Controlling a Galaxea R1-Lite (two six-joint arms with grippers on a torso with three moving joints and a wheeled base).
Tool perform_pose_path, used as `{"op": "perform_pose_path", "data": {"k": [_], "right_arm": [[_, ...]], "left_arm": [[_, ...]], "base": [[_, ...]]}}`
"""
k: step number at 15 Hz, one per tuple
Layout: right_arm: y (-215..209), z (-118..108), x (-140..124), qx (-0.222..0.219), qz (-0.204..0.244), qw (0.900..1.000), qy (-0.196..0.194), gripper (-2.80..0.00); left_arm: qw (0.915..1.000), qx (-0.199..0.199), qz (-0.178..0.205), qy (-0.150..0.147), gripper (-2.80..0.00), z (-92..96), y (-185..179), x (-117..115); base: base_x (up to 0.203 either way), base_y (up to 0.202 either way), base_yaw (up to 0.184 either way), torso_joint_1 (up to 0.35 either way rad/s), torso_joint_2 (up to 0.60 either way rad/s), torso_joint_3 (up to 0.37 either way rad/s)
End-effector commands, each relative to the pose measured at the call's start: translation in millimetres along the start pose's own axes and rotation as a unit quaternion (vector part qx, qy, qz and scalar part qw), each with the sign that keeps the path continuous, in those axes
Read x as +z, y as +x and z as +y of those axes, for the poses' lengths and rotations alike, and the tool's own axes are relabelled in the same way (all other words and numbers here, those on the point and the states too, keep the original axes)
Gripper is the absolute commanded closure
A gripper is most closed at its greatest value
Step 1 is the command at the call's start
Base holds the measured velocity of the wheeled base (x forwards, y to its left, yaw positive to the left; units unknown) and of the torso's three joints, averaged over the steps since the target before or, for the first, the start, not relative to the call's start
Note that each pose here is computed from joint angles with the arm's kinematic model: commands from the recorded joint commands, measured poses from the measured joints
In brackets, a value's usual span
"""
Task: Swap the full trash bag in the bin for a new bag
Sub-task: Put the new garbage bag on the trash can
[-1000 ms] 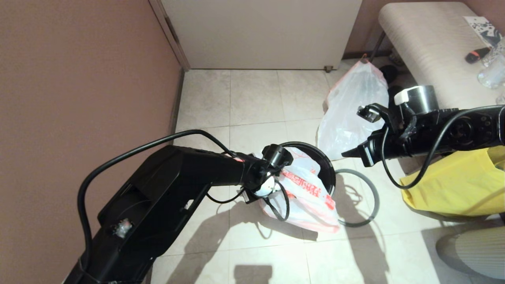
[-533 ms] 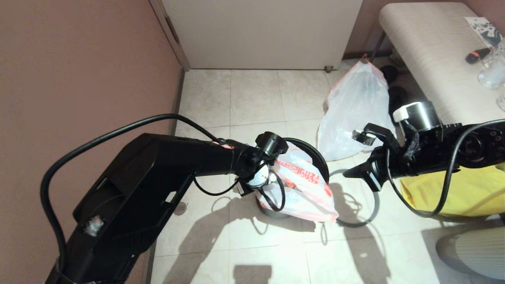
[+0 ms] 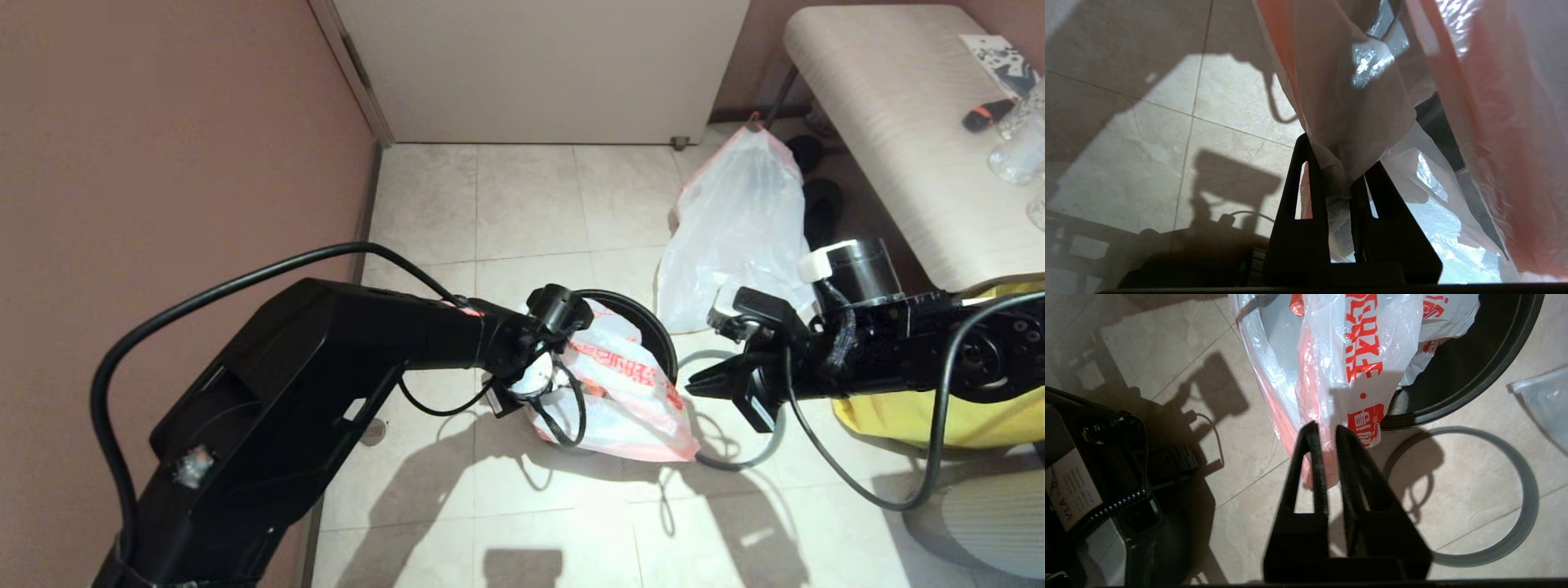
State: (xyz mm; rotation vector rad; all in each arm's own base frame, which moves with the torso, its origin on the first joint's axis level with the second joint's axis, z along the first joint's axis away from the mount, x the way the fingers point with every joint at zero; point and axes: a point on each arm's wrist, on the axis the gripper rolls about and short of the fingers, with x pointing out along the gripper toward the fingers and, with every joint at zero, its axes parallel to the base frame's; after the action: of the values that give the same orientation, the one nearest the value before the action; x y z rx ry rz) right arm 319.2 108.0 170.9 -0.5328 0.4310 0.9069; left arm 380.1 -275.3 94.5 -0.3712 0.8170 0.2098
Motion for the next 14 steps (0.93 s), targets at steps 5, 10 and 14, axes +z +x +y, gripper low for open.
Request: {"op": "perform_pose_path", "data": {"k": [5,10,14], "right_arm": [[-3.4,-42.4,-62.6,0.061,-0.046,0.997,0.008,-2.8],[11.6,-28.9,-81.8,0.065,0.006,0.997,-0.035,-2.8],[31.2,-22.3,-84.5,0.053,0.023,0.997,-0.059,-2.8]], "left_arm": [[0.9996,-0.021,0.014,-0.014,0.0,2.7,-5.6,11.3],[0.9993,-0.022,0.007,-0.029,0.0,8.1,-4.3,25.7],[0.9983,-0.043,0.024,-0.031,0.0,6.9,-12.3,28.6]], "base": [[0.0,0.0,0.0,0.0,0.0,0.0],[0.0,0.0,0.0,0.0,0.0,0.0],[0.0,0.0,0.0,0.0,0.0,0.0]]}}
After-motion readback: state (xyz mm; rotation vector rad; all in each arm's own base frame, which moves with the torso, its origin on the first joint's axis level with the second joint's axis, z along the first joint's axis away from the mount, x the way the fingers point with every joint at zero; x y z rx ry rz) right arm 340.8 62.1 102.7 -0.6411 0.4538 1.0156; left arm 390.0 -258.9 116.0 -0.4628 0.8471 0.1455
